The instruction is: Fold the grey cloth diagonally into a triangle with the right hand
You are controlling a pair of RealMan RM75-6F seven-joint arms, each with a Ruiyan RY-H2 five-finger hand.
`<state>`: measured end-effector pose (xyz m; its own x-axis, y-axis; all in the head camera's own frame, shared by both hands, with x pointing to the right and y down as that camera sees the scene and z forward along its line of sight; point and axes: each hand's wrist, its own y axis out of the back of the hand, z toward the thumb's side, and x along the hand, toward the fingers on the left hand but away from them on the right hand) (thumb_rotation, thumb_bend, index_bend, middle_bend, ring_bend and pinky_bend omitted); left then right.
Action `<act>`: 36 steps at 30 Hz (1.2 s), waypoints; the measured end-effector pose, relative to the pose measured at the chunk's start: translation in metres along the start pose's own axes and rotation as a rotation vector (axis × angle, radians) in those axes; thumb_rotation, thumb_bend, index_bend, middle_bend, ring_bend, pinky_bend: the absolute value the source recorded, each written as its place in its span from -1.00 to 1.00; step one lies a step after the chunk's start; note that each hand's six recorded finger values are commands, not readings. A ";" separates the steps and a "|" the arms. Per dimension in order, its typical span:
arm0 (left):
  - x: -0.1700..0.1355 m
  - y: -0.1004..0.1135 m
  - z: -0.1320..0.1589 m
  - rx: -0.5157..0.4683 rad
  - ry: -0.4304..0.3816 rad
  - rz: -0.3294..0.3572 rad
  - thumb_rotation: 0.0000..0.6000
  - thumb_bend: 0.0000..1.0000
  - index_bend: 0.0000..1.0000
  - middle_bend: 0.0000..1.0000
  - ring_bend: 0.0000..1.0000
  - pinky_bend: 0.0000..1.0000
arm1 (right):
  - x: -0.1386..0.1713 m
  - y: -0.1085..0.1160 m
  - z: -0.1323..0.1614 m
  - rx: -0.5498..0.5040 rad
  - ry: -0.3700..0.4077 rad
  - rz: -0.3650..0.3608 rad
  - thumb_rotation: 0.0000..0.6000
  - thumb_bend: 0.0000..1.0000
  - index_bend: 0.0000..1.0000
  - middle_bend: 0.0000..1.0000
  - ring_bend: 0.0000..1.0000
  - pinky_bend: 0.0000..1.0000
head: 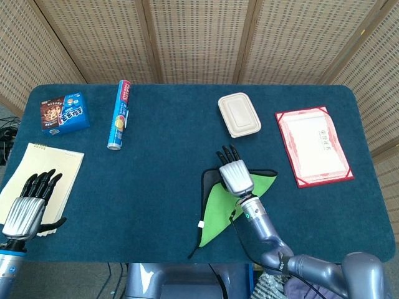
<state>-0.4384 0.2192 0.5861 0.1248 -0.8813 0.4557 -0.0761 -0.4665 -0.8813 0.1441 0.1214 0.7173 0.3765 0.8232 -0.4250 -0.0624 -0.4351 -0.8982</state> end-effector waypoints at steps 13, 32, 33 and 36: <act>0.000 -0.001 0.000 0.000 -0.001 -0.003 1.00 -0.77 -1.00 -1.00 -1.00 -1.00 | -0.008 -0.004 -0.002 0.005 -0.014 0.016 1.00 -0.04 0.34 -0.64 -1.00 -1.00; 0.000 -0.001 0.001 0.003 -0.001 -0.007 1.00 -0.77 -1.00 -1.00 -1.00 -1.00 | -0.004 -0.005 -0.007 0.004 -0.020 0.029 1.00 -0.60 -0.55 -1.00 -1.00 -1.00; 0.000 -0.001 0.002 0.002 -0.001 -0.007 1.00 -0.77 -1.00 -1.00 -1.00 -1.00 | -0.004 -0.004 -0.008 0.003 -0.020 0.027 1.00 -0.61 -0.57 -1.00 -1.00 -1.00; 0.000 -0.001 0.001 0.002 -0.001 -0.005 1.00 -0.76 -1.00 -1.00 -1.00 -1.00 | -0.003 -0.001 -0.010 0.004 -0.023 0.019 1.00 -0.61 -0.57 -1.00 -1.00 -1.00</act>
<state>-0.4369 0.2201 0.5866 0.1260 -0.8791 0.4598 -0.0735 -0.4704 -0.8794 0.1522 0.1153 0.7206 0.3534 0.8231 -0.4446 -0.0734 -0.4494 -0.8903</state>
